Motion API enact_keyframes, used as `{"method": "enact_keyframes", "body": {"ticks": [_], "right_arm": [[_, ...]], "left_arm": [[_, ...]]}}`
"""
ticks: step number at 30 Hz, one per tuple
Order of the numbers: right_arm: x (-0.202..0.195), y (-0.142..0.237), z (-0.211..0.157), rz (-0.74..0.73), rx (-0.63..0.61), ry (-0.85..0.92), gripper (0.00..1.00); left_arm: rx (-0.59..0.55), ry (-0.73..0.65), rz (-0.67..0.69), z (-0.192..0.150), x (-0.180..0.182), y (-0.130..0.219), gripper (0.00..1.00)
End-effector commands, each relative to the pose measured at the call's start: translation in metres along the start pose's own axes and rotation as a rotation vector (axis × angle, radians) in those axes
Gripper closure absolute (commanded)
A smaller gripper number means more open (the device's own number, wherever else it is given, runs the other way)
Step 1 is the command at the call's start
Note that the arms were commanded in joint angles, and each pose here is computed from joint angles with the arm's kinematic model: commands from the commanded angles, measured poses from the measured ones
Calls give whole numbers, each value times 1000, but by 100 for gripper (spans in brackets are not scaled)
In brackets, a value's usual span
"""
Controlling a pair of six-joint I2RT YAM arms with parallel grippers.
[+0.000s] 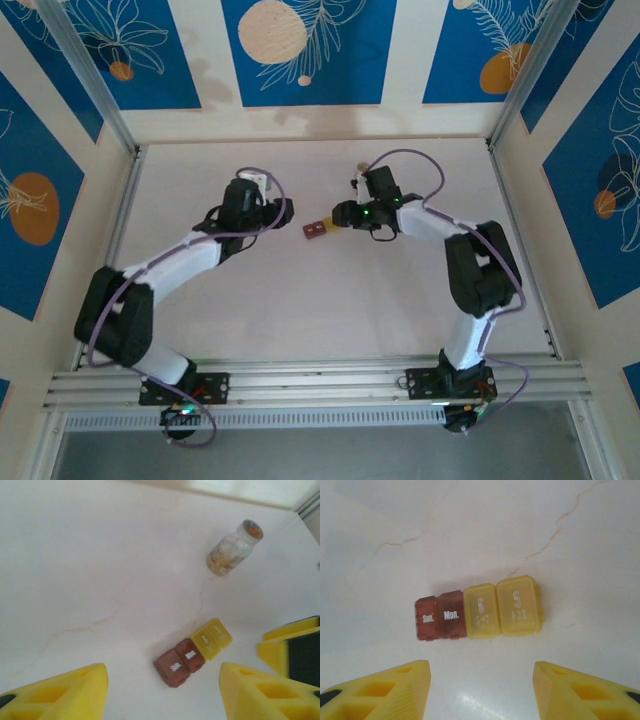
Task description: Sort the pills into containers
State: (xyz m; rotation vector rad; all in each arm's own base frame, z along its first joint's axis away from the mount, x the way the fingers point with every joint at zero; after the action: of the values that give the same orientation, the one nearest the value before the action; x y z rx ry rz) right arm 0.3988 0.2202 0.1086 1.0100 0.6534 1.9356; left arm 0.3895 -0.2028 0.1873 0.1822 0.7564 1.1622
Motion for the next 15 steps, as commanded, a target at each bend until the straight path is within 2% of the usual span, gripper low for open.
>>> {"method": "enact_keyframes", "body": {"ticks": [1, 2, 5, 8, 9, 10, 15], "right_arm": [[1, 40, 22, -63, -148, 109, 43], [-1, 49, 20, -86, -167, 141, 42], [-10, 77, 17, -185, -253, 249, 42], [-26, 107, 13, -308, -380, 310, 31], [-32, 115, 11, -340, -426, 319, 25], [-37, 125, 11, -369, -473, 319, 1], [-74, 148, -5, -529, -581, 284, 1]], "left_arm": [[-180, -151, 67, 27, 13, 37, 35], [-218, -180, 82, 30, 16, 48, 32], [-363, -228, 167, 38, 33, 83, 14], [-497, -248, 262, 39, 55, 112, 1], [-536, -272, 280, 37, 59, 120, 0], [-576, -287, 303, 37, 65, 127, 0], [-689, -311, 469, 17, 102, 150, 0]]}}
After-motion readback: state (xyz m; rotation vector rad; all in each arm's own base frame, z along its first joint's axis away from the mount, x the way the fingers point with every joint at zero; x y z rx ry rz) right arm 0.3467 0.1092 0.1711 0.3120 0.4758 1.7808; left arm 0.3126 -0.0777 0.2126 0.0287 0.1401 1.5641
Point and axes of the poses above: each hand's point on the last joint's axis, 136 mm out from that joint toward the fingers, its own y axis back along the fingers, its own x axis along the line the jaws close on, z = x × y, the point moved 1 cm from there along y, back along the fingers, and after that the axes turned 7 degrees about y, right-handed, at the moved point
